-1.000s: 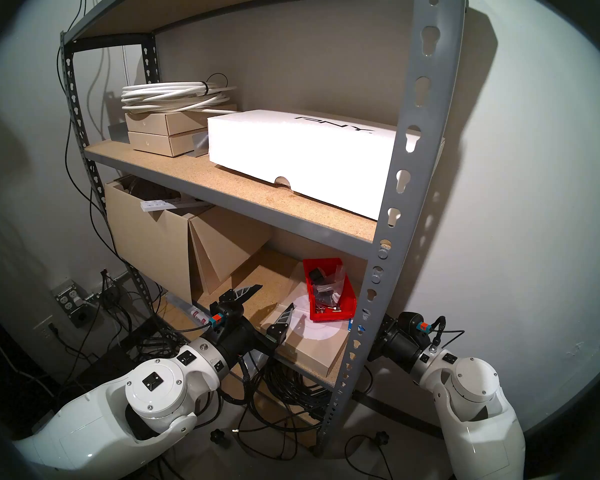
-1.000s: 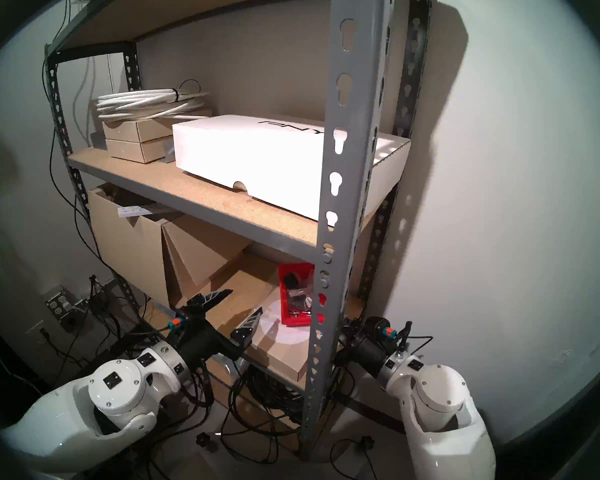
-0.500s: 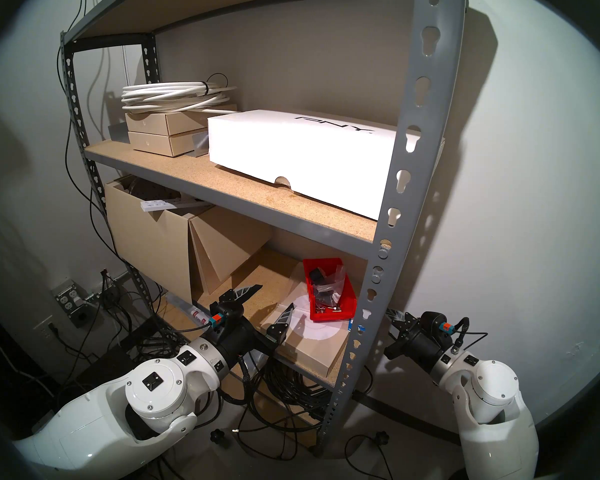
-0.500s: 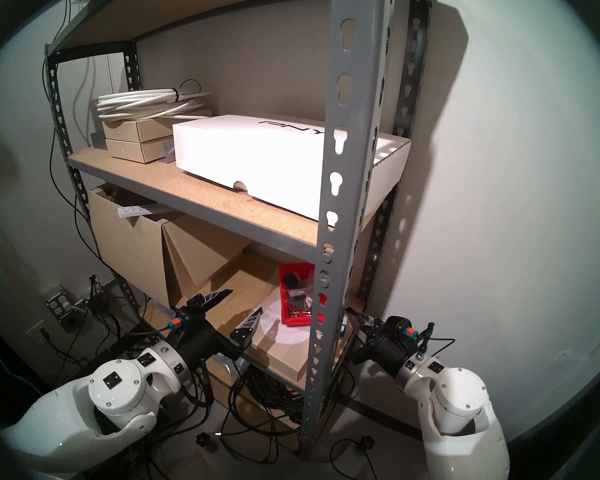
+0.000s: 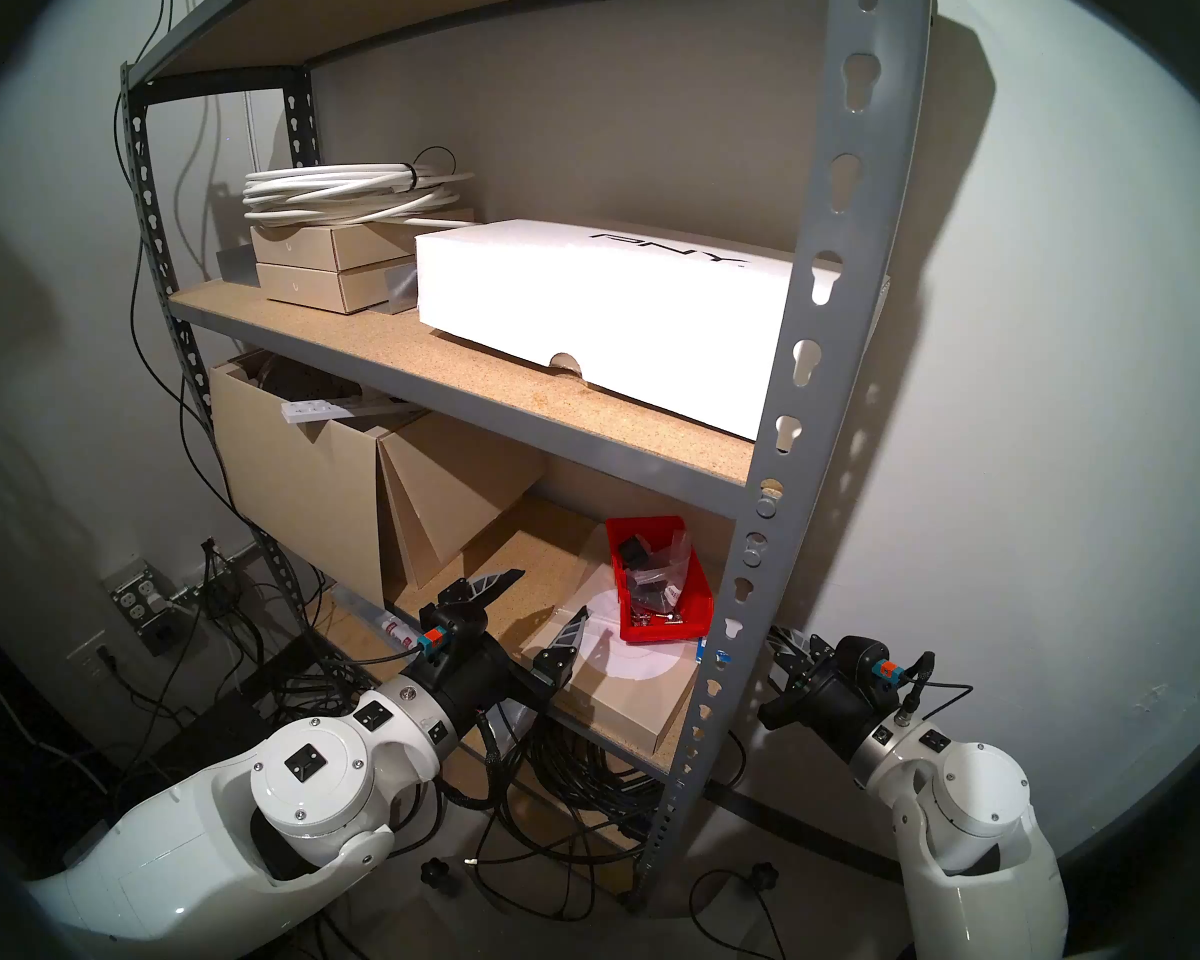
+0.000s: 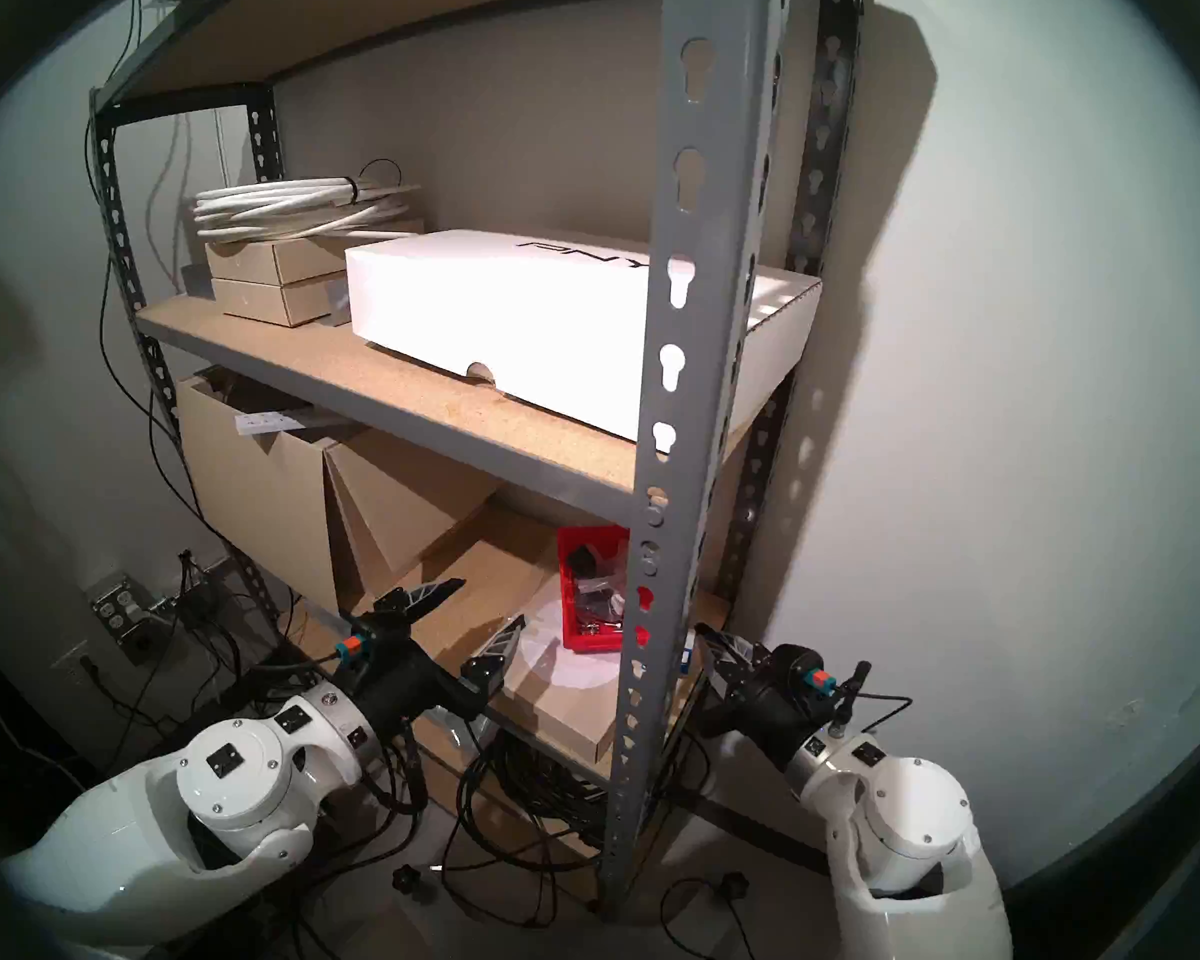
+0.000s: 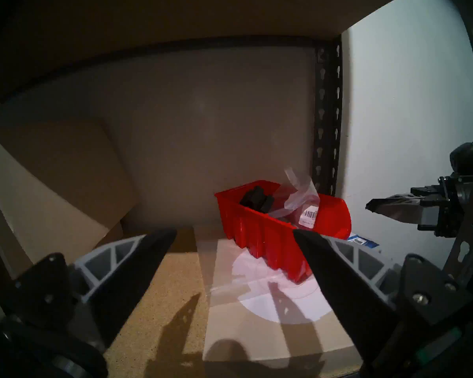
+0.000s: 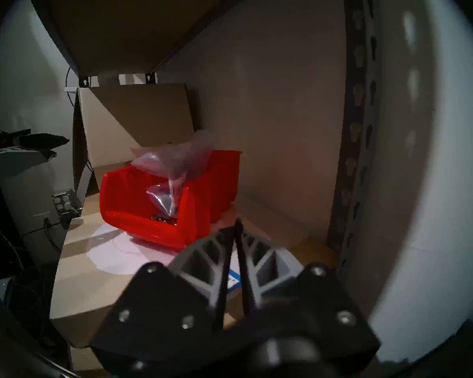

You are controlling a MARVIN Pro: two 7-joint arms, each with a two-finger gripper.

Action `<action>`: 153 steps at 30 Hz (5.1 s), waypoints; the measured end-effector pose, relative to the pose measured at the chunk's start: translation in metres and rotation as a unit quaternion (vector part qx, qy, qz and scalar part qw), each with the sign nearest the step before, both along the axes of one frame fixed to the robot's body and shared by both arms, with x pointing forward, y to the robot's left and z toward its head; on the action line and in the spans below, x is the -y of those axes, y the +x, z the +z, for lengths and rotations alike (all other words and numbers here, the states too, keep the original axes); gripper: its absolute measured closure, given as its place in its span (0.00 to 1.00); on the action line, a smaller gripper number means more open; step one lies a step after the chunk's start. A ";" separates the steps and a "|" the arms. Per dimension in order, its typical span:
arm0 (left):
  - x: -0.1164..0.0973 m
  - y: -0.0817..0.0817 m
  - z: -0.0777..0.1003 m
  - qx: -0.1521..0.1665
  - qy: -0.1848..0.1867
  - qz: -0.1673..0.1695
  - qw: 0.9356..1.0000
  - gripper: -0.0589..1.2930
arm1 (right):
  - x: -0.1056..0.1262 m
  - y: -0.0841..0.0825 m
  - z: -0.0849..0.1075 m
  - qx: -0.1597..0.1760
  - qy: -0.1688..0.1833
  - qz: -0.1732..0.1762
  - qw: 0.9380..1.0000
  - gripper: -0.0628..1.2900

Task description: Organize the rack shelf by putting things into a case

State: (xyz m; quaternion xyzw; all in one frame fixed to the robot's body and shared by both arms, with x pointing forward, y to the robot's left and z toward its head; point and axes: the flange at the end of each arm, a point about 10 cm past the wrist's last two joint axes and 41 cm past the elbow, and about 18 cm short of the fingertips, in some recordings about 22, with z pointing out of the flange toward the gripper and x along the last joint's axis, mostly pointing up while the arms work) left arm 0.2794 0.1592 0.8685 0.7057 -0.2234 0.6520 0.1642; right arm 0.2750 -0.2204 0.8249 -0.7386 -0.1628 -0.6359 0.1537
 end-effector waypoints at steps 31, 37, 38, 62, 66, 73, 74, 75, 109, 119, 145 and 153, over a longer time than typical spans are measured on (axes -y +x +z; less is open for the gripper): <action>0.000 0.000 0.000 0.000 0.000 0.000 1.000 0.07 | -0.024 -0.014 0.003 -0.008 -0.055 -0.093 0.994 0.07; 0.000 0.000 0.000 0.000 0.000 0.000 1.000 0.07 | -0.025 -0.014 0.004 -0.008 -0.056 -0.096 0.994 0.07; 0.000 0.000 0.000 0.000 0.000 0.000 1.000 0.07 | -0.025 -0.014 0.004 -0.008 -0.056 -0.097 0.994 0.07; 0.000 0.000 0.000 0.000 0.000 0.000 1.000 0.07 | -0.001 -0.029 0.017 0.008 -0.053 -0.133 0.990 0.07; 0.000 0.000 0.000 0.000 0.000 0.000 1.000 0.07 | 0.001 -0.032 0.018 0.008 -0.053 -0.134 0.990 0.07; 0.000 0.000 0.000 0.000 0.000 0.000 1.000 0.07 | 0.001 -0.035 0.018 0.007 -0.051 -0.132 0.990 0.07; 0.000 0.000 0.000 0.000 0.001 -0.002 1.000 0.07 | 0.001 -0.036 0.018 0.007 -0.051 -0.132 0.990 0.07; 0.000 -0.001 0.000 0.000 0.001 -0.004 1.000 0.07 | 0.001 -0.036 0.018 0.007 -0.050 -0.132 0.990 0.07; 0.061 -0.001 -0.032 0.003 0.047 -0.014 0.999 0.07 | -0.001 -0.035 0.019 0.009 -0.047 -0.129 0.991 0.07; 0.069 0.009 -0.032 0.024 0.055 0.001 0.998 0.07 | -0.002 -0.035 0.019 0.009 -0.046 -0.129 0.991 0.07; 0.065 0.025 -0.039 0.042 0.081 0.034 0.995 0.07 | -0.002 -0.035 0.019 0.009 -0.045 -0.129 0.991 0.07; 0.058 0.028 -0.043 0.033 0.081 0.039 0.995 0.07 | -0.002 -0.035 0.019 0.009 -0.045 -0.129 0.991 0.07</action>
